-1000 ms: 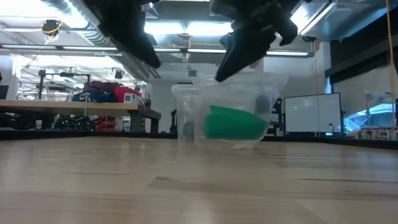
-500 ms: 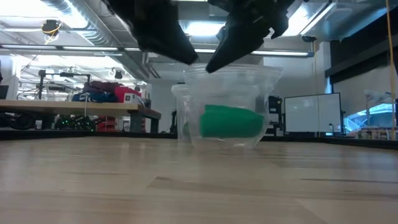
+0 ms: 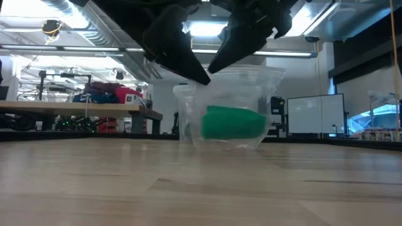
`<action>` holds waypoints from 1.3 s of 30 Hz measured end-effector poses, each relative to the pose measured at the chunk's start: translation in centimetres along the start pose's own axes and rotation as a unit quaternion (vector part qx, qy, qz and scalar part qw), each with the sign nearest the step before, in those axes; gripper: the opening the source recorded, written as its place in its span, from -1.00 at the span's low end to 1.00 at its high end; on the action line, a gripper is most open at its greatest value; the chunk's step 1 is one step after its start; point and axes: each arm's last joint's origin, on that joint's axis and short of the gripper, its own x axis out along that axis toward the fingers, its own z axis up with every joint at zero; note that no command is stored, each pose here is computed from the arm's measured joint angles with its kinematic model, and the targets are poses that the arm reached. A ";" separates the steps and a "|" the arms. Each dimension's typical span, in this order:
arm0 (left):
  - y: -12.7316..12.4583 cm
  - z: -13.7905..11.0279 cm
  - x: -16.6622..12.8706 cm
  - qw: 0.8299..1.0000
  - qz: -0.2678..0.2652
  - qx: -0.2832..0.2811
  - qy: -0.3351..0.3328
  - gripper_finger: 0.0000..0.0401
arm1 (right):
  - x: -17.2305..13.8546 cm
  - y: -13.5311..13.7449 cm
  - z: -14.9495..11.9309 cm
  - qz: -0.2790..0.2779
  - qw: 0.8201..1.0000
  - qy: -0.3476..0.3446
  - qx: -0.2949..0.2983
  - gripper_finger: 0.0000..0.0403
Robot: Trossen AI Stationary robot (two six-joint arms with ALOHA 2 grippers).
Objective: Roll bandage
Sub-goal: Close the transparent zip bag
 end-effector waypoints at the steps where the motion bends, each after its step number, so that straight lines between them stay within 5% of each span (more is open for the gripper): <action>1: 0.0 0.1 -0.1 1.000 0.000 0.000 -0.002 -0.67 | 0.0 0.0 0.0 0.000 1.000 0.000 0.000 -0.84; 4: 0.2 0.3 -0.4 1.000 -0.001 0.005 -0.006 -0.92 | 0.0 0.0 0.0 0.001 1.000 0.000 0.000 -0.84; 8: 0.2 0.4 -0.5 1.000 -0.001 0.011 -0.008 -0.98 | 0.0 0.0 0.0 0.001 1.000 -0.001 0.000 -0.84; 20: -0.3 0.1 -1.0 1.000 -0.002 0.014 0.001 -1.00 | -2.0 -0.1 -0.9 0.005 0.998 0.058 0.015 -0.84; 35: -0.2 -0.8 -1.0 0.999 0.002 0.023 0.036 -1.00 | -4.6 -0.2 -3.8 -0.003 0.977 0.211 0.015 -0.84; 39: -0.2 -0.5 -1.0 1.000 0.001 0.014 0.023 -1.00 | -4.6 -0.2 -3.6 -0.010 0.980 0.198 0.018 -0.84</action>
